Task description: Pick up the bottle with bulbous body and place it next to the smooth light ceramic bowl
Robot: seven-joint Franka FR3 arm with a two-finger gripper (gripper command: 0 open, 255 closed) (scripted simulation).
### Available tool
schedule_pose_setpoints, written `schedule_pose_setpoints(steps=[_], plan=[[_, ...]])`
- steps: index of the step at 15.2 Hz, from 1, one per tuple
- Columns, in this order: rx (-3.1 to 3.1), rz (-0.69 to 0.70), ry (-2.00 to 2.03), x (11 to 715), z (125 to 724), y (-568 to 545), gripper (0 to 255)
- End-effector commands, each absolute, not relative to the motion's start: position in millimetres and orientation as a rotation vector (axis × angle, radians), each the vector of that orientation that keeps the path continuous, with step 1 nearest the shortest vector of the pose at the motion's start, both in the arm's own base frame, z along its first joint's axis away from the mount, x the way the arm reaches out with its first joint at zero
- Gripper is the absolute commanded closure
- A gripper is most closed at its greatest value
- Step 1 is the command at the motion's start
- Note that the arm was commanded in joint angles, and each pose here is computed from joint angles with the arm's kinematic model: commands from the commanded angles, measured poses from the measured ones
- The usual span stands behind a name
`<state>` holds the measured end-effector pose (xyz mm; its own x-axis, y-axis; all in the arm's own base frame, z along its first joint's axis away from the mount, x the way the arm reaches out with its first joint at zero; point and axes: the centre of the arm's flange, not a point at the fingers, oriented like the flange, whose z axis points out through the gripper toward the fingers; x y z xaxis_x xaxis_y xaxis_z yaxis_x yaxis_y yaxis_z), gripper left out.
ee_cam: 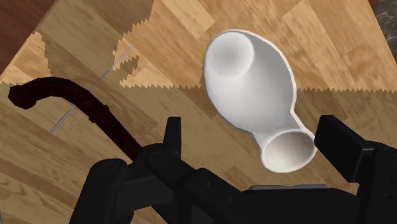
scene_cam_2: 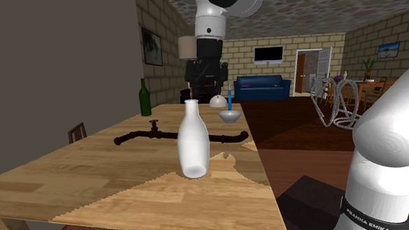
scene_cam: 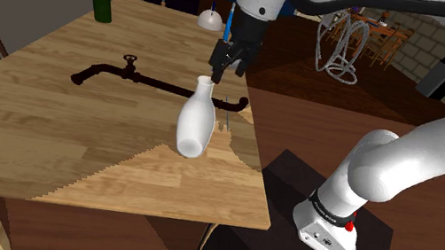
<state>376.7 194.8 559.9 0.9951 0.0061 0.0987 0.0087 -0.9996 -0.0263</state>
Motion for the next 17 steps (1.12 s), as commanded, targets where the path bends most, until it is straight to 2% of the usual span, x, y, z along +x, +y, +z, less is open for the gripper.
schedule_pose_setpoints(steps=[1,10,17], plan=[[-3.119,-0.167,0.005,386,557,223,0],[-3.124,-0.174,0.012,395,516,236,0],[-3.124,-0.173,0.012,395,516,236,0]])
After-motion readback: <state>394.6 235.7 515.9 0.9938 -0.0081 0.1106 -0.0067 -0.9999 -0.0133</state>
